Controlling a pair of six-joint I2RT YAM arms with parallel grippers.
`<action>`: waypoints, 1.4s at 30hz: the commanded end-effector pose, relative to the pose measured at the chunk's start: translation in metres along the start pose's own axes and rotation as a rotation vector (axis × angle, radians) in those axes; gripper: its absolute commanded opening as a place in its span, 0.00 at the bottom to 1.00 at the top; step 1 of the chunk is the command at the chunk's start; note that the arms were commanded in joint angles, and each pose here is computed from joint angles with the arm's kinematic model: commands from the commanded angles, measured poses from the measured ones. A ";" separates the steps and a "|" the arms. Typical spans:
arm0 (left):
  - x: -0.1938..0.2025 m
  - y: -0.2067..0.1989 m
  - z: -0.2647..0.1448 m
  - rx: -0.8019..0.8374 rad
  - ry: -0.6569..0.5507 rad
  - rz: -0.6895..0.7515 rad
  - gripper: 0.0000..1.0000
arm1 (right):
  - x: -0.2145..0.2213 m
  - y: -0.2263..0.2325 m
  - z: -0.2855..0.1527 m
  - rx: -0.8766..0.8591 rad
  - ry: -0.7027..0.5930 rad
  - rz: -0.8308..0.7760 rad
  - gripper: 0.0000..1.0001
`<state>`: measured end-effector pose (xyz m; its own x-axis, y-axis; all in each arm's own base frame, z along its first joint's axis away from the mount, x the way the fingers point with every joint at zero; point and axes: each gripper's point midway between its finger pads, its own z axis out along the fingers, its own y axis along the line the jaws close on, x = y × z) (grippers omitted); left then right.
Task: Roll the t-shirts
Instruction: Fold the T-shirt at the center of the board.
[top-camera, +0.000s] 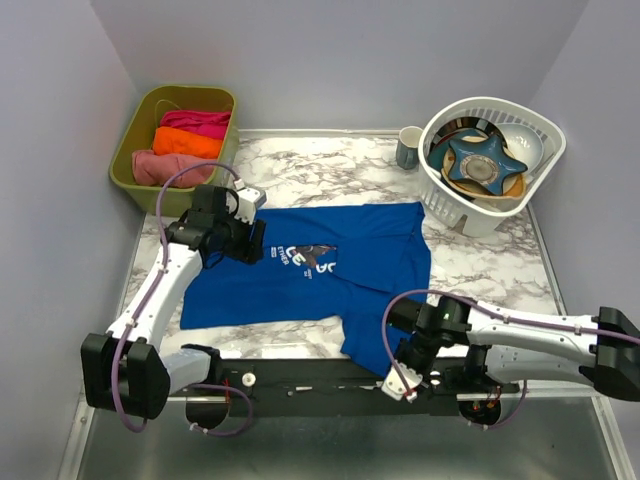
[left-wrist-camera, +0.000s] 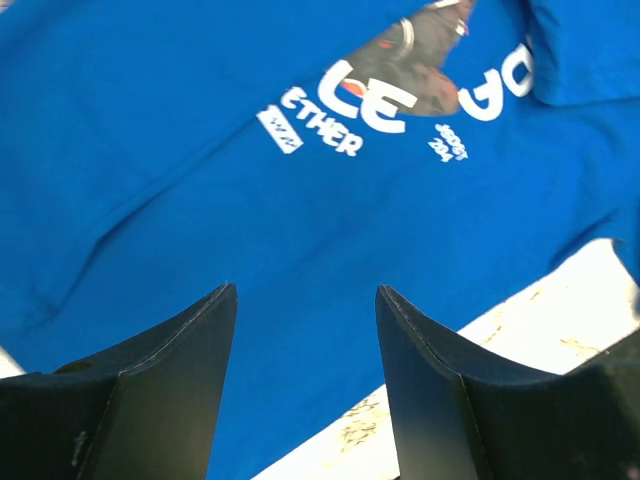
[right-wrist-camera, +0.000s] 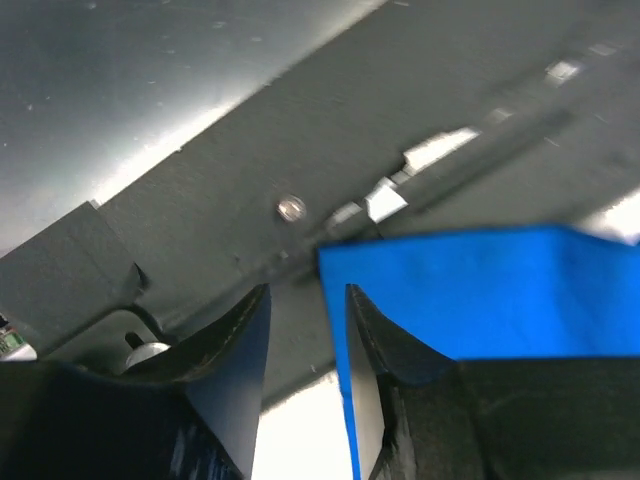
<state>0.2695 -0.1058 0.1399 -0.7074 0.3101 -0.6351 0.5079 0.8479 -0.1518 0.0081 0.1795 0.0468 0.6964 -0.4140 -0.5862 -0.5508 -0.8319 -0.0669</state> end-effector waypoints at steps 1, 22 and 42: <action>-0.005 0.017 -0.019 -0.077 -0.057 -0.003 0.66 | 0.011 -0.002 0.018 -0.012 0.059 -0.027 0.43; 0.024 0.039 -0.040 -0.153 -0.068 -0.095 0.66 | 0.022 -0.010 0.048 -0.048 0.188 -0.015 0.07; 0.123 0.095 -0.079 -0.128 0.361 -0.128 0.63 | 0.022 -0.033 -0.032 0.290 0.208 0.286 0.01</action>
<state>0.2429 0.0335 0.1529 -0.8501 0.1778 -0.4957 0.2289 0.9725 -0.0438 0.0400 0.1869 0.0554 0.6330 -0.6284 -0.4521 -0.7524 -0.6367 -0.1686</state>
